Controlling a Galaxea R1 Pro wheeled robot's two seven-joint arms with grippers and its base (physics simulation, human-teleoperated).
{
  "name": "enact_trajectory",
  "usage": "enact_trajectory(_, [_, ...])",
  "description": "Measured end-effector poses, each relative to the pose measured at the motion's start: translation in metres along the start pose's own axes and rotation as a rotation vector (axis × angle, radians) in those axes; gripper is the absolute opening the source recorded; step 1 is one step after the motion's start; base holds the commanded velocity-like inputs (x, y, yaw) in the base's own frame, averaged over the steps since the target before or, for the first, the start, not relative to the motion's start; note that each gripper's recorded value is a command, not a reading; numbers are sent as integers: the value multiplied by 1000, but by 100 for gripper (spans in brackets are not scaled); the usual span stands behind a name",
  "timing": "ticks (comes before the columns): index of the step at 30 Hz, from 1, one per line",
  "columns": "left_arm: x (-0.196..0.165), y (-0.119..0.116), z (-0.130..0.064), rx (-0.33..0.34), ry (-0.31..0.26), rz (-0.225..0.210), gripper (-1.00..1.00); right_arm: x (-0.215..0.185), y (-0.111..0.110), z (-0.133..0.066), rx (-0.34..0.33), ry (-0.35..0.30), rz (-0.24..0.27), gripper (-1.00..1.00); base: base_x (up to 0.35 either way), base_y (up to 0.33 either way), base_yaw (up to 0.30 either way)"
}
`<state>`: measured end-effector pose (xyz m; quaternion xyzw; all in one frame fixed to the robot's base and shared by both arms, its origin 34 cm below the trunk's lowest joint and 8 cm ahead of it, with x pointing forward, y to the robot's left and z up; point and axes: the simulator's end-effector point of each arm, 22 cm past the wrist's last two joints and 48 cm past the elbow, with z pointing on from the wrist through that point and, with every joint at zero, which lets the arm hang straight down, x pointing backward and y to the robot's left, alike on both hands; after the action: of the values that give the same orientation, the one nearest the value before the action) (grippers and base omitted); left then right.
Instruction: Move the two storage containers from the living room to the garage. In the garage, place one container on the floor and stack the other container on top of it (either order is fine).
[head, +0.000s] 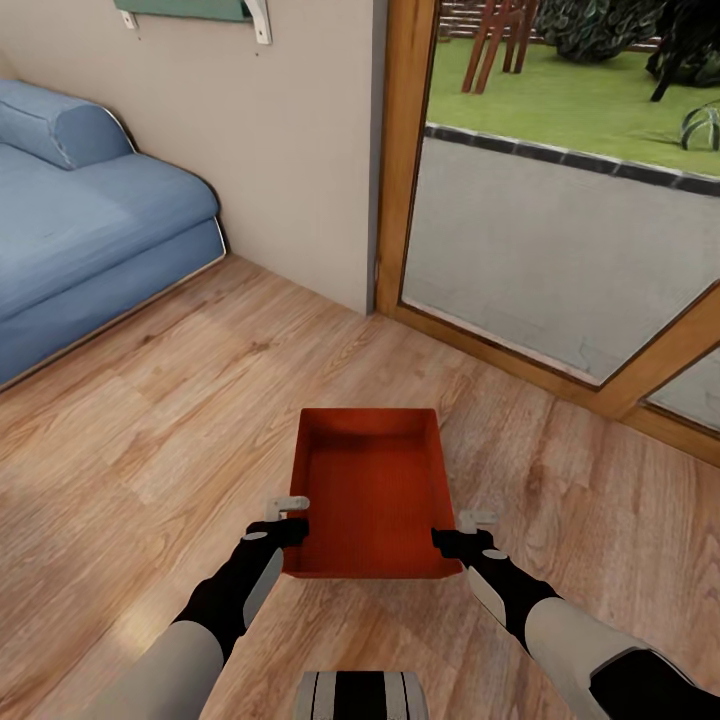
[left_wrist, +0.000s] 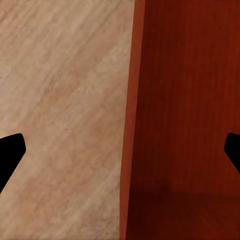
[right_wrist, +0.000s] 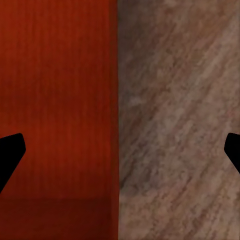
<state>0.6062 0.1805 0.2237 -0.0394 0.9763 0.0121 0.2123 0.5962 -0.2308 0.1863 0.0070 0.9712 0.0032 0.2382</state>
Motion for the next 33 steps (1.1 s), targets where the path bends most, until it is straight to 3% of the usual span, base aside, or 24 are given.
enact_trajectory(33, [15,3,16,-3,-6,2,100,12,0,14,0,-13,1,100,0,0,0])
